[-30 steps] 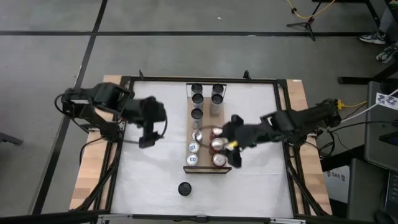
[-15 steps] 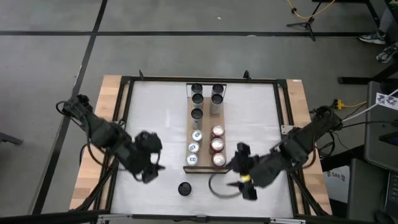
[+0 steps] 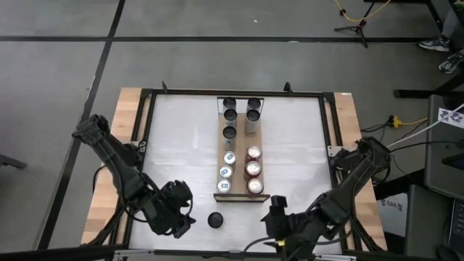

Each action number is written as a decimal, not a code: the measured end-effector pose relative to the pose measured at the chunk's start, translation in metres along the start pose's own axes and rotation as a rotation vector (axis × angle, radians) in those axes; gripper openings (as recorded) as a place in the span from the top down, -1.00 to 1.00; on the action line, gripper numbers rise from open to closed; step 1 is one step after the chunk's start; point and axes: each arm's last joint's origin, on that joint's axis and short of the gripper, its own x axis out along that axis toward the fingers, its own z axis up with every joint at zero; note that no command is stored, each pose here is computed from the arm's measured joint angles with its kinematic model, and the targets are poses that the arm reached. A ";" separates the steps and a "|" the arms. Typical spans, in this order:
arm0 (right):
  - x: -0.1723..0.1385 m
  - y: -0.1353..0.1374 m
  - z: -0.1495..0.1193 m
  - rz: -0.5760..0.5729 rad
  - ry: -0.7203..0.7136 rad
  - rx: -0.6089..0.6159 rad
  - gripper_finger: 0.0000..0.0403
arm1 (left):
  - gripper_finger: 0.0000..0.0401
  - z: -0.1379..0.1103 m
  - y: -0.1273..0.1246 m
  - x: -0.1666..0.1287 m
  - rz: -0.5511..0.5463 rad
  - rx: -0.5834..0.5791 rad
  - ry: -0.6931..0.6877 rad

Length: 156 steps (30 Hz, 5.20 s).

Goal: Place canned beverage on shelf
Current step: Put the white pink soda can on the shelf aligned with the other white pink soda can

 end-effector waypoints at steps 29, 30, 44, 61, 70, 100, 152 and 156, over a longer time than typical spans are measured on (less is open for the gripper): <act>0.092 0.033 -0.003 0.089 -0.093 0.171 -0.48 | -0.52 -0.076 0.015 0.042 -0.131 -0.291 0.098; 0.096 0.033 -0.004 0.081 -0.102 0.172 -0.48 | -0.52 -0.076 0.017 0.044 -0.137 -0.310 0.086; 0.112 0.030 -0.005 -0.084 -0.215 0.187 -0.48 | -0.52 -0.061 0.026 0.084 -0.087 -0.363 0.041; 0.121 0.001 0.012 -0.163 -0.244 0.232 -0.48 | -0.52 -0.044 0.028 0.113 -0.069 -0.423 0.004; 0.123 -0.009 0.018 -0.179 -0.249 0.249 -0.48 | -0.52 -0.040 0.029 0.114 -0.065 -0.431 -0.003; 0.170 -0.004 0.003 -0.141 -0.208 0.183 -0.48 | -0.52 -0.041 0.031 0.114 -0.040 -0.423 -0.003; 0.171 -0.004 0.001 -0.124 -0.156 0.100 -0.48 | -0.52 -0.035 0.039 0.115 0.023 -0.423 -0.030; 0.171 -0.003 0.002 -0.096 -0.166 0.081 -0.48 | -0.52 -0.032 0.040 0.116 0.028 -0.429 -0.048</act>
